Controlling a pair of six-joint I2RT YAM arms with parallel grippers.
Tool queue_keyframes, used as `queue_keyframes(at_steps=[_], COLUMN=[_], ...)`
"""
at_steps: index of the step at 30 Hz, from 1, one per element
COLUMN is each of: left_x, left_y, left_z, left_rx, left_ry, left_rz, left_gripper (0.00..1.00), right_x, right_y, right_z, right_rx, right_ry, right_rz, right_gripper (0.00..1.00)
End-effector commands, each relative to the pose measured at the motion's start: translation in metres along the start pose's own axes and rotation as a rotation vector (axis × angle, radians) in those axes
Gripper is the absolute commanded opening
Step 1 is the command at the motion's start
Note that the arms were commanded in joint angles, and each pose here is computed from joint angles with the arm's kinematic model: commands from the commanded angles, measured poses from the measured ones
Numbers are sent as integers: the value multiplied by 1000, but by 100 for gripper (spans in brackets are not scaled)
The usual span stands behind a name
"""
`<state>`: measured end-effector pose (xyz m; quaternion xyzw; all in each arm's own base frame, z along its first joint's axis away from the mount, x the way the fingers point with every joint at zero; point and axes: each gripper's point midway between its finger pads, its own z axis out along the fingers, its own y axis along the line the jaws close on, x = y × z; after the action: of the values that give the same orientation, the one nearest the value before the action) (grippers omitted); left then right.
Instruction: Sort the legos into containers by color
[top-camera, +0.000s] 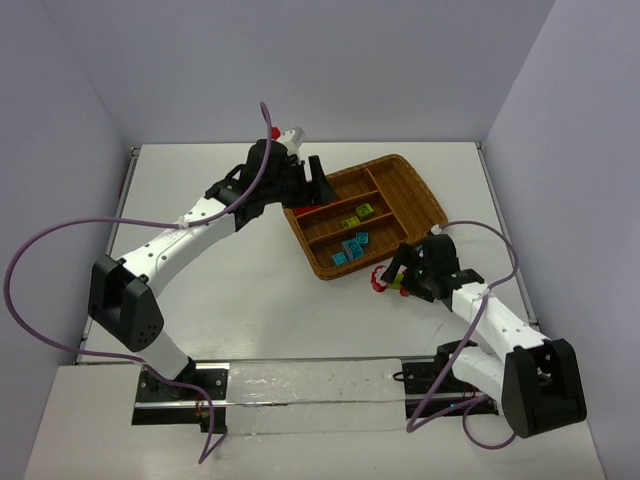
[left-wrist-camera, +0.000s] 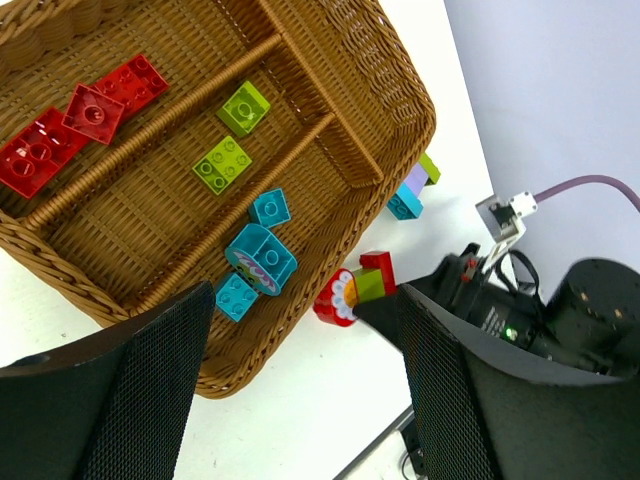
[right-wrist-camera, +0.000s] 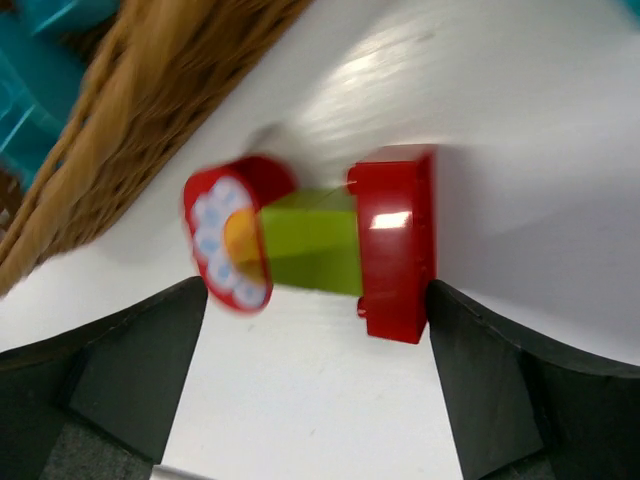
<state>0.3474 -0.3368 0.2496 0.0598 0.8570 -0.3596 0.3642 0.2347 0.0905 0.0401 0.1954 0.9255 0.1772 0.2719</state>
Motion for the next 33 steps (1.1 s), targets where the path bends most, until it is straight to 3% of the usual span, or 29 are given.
queue_keyframes(at_steps=[1,7,11,13,20,29,33], left_x=[-18,-16,-15,-14,-14,-14,-12], left_y=[-24,-29,-29,-31,-35,-39,-40], left_z=[-3,-1,-1,0,4,8,11], left_rx=[56,59,59,65,67,75,74], left_ry=[-48,-42,-40,-35,-29,-21,-15], left_rz=[21,28,29,33,38,40,43], left_gripper=[80,80,80,80,80,80,80], right_x=[0,-6,-3,-3,5,7,2], right_y=[9,-2,-1,-2,0,-1,-5], right_z=[-9,-11,-11,-11,-8,-5,-2], right_rx=[-40,31,28,44,77,97,133], right_ry=[-38,-90,-82,-85,-59,-54,-69], right_rz=[-12,33,30,23,1,-16,-23], right_gripper=[92,74,68,59,48,46,52])
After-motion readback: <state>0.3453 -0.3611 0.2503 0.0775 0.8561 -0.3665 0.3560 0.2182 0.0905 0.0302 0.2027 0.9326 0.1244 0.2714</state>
